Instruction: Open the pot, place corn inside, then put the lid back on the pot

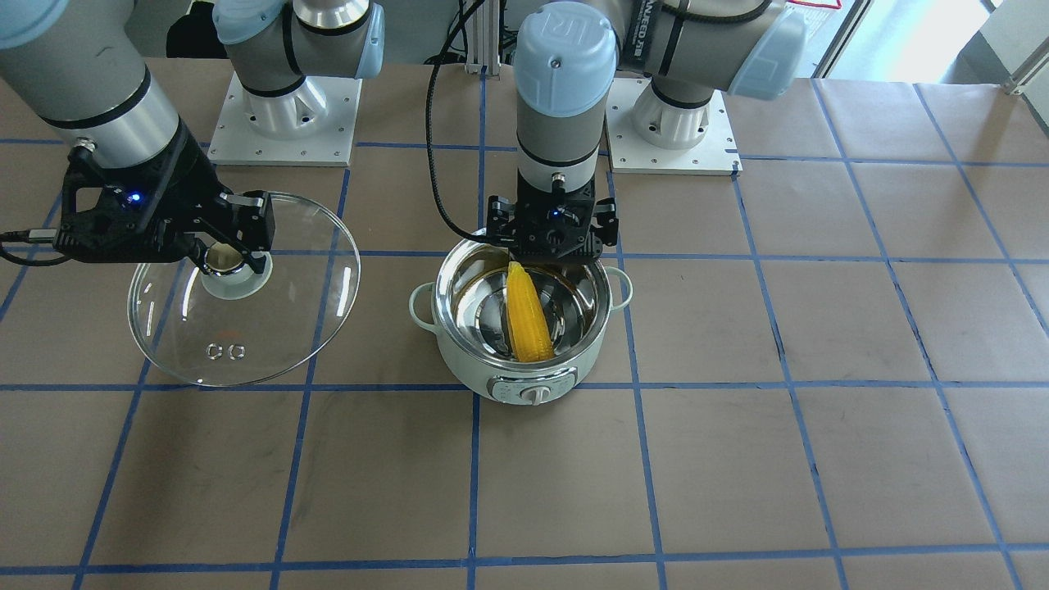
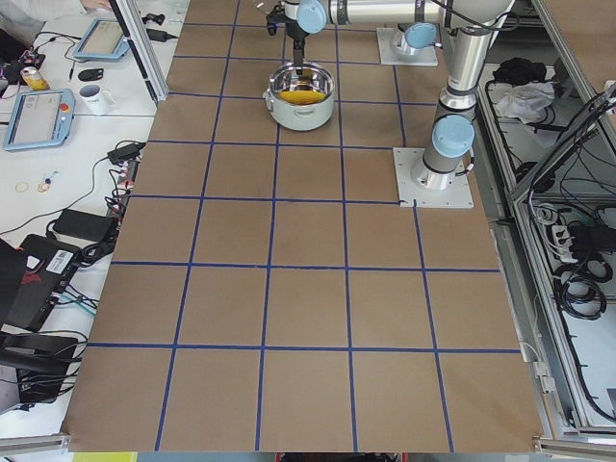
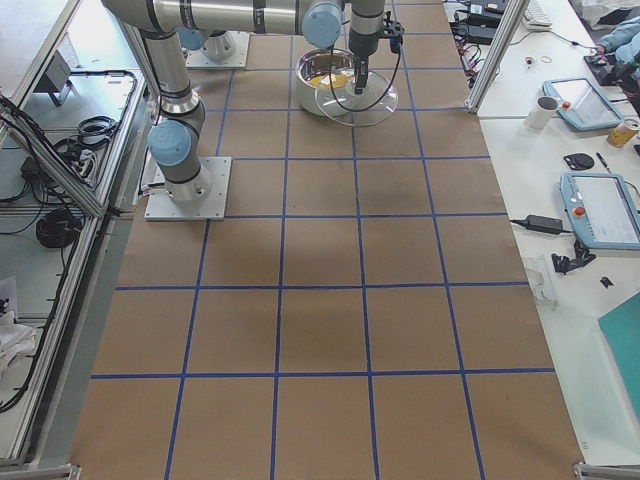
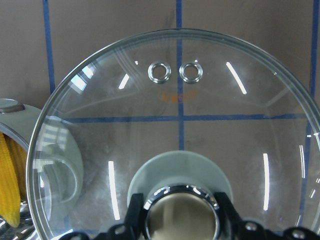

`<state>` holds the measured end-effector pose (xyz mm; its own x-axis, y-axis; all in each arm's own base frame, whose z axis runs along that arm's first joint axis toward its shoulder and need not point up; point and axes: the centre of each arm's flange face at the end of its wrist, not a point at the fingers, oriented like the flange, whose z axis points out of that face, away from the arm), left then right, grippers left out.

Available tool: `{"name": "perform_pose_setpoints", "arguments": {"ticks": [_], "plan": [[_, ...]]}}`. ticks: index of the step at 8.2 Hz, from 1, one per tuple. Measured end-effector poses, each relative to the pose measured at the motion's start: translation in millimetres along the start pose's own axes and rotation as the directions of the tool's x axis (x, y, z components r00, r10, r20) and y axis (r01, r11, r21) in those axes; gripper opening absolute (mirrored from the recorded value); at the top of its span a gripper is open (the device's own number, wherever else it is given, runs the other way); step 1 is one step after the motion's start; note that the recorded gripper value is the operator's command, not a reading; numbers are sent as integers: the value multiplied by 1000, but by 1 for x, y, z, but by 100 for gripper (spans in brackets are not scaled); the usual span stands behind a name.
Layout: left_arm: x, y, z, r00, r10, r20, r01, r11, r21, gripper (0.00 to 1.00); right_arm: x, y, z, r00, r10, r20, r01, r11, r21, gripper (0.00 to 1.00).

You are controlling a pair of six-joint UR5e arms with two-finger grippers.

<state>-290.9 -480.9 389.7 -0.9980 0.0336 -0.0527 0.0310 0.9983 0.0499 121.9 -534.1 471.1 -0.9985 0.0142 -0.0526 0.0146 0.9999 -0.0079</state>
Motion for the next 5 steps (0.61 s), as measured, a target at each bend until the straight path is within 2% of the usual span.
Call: {"name": "perform_pose_setpoints", "arguments": {"ticks": [2,3,5], "plan": [[-40,-30,-67,997,-72,-25,74,995,66,100,-44,8,5,1000,25,0,-25,1000,8,0],[-59,-40,-87,995,-95,-34,98,991,94,100,-71,12,11,999,39,2,-39,999,13,0],[-105,-59,-101,989,-140,-42,144,983,114,100,-135,25,27,997,73,14,-73,997,33,0]]}}
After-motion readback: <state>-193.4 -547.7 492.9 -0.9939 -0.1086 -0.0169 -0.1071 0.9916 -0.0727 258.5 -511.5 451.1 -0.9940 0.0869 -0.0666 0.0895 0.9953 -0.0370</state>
